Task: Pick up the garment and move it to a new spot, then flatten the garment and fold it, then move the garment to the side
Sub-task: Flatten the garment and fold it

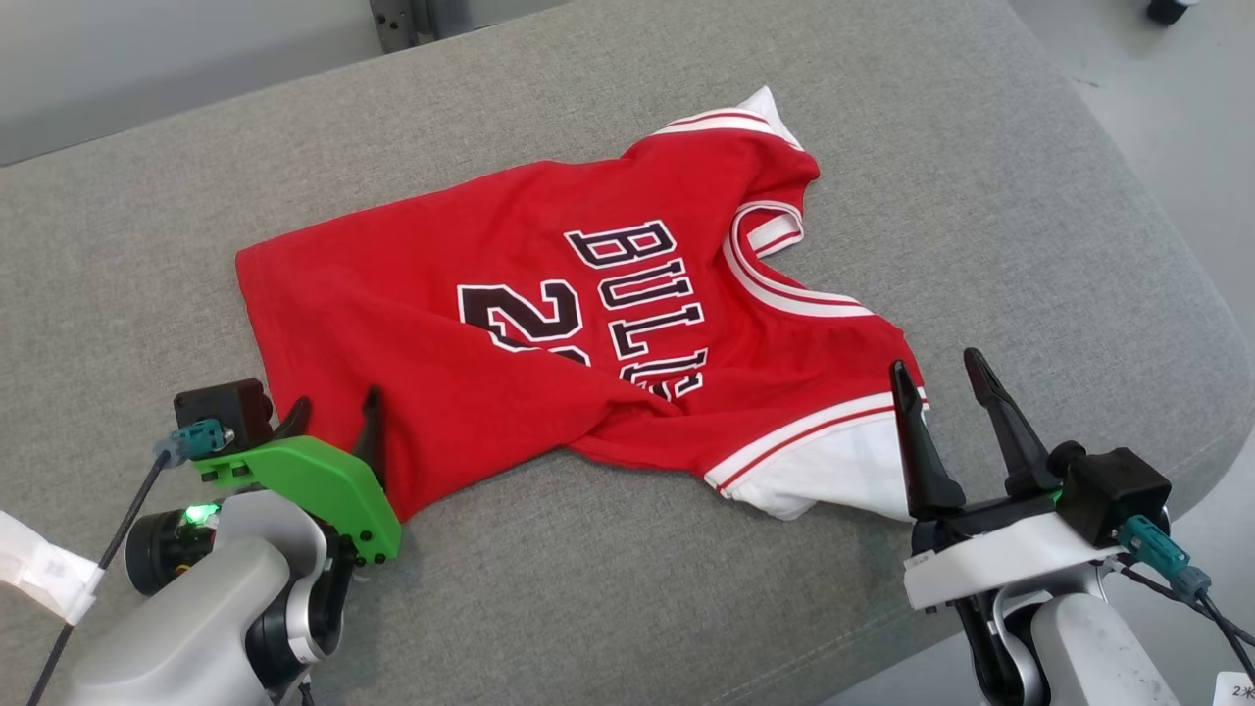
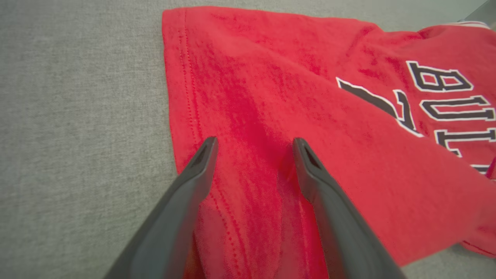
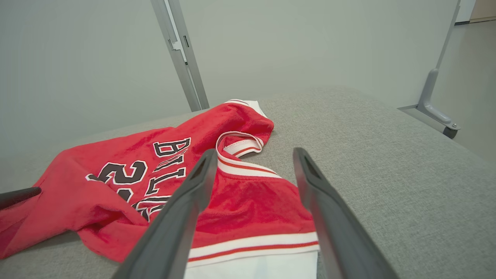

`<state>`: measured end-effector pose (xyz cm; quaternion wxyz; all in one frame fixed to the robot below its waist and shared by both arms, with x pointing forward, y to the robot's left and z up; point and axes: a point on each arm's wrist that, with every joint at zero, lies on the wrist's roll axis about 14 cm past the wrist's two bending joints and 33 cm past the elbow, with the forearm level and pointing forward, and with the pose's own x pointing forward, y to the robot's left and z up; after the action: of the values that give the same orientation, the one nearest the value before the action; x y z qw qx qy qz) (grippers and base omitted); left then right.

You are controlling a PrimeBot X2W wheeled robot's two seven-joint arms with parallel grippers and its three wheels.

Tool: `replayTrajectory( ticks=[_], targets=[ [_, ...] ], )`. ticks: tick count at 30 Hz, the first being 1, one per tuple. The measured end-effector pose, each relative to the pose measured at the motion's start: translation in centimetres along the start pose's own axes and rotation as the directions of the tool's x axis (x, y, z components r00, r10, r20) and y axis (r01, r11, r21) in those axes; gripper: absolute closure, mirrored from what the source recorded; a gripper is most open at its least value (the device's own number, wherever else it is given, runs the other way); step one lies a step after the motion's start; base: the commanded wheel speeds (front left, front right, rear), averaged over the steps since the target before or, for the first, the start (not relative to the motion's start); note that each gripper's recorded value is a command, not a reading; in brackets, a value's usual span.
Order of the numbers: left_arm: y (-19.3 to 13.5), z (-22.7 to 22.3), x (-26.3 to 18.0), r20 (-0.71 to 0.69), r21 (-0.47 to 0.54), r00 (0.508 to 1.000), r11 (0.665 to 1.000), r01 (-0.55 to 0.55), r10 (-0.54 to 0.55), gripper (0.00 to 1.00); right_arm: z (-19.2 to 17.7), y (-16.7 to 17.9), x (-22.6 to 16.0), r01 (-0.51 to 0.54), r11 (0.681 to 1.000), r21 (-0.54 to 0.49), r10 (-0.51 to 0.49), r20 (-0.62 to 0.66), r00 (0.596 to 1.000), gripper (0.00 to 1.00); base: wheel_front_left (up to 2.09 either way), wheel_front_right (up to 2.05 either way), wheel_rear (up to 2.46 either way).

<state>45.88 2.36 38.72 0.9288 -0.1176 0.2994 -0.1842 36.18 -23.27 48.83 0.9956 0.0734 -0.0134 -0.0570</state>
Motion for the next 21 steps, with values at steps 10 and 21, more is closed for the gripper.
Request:
replayTrajectory(
  ticks=[10,21],
  targets=[
    [3.1,-0.8,0.7,-0.054,0.016,0.995,0.997,-0.079,0.08,0.0,-0.1,-0.5,-0.3,0.012,1.0,-0.008,-0.012,-0.007,1.0,0.0,0.0,0.0,0.0],
    [0.3,-1.6,0.7,-0.102,-0.033,0.993,0.998,0.054,-0.057,1.0,-0.2,-0.1,-0.2,0.004,1.0,0.0,-0.004,-0.009,1.0,0.0,0.0,0.0,0.0]
  ],
)
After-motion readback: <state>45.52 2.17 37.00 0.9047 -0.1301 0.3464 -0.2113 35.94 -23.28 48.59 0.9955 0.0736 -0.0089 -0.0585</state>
